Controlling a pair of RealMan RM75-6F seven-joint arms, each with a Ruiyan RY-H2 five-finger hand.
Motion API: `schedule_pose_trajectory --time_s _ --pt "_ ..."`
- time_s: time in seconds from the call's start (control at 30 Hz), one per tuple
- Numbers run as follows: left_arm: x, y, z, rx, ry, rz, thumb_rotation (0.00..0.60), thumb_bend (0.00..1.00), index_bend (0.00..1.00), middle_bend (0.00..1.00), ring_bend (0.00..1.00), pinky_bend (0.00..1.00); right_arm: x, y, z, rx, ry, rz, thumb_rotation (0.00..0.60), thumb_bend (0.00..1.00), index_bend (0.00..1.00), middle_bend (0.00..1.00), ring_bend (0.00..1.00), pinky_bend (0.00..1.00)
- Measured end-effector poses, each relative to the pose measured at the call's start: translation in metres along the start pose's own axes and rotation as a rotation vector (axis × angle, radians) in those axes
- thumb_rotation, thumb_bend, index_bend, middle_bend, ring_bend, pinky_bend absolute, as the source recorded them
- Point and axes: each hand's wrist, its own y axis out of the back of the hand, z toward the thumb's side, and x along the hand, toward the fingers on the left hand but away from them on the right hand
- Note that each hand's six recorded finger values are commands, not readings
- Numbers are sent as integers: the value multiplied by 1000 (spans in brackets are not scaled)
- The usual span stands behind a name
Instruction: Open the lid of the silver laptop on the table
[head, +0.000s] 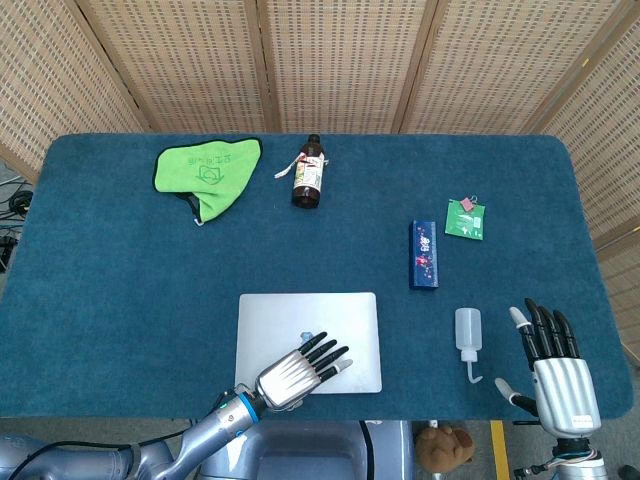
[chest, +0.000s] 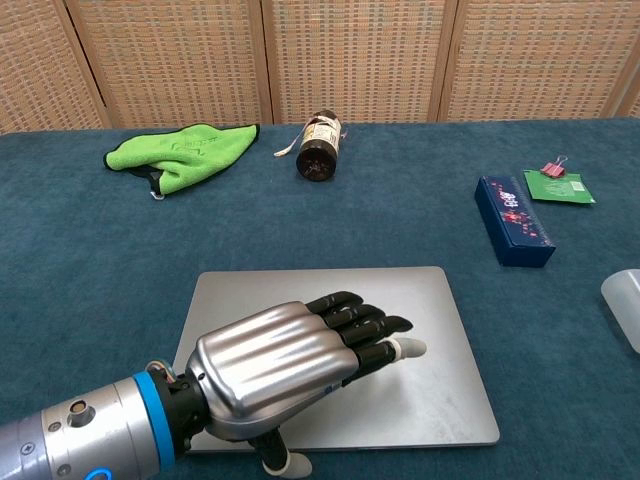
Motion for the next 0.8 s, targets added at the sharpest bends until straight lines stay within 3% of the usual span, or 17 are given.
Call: schedule_pose_trajectory --time_s 0.33,0.8 --pt "6 0 -4 -1 31 -9 600 219 0 0 0 0 -1 1 -2 -8 -7 -1 600 38 0 0 0 0" --pt "8 -1 -11 6 75 -18 600 473 0 0 0 0 -1 3 -3 -17 -9 -3 600 40 0 0 0 0"
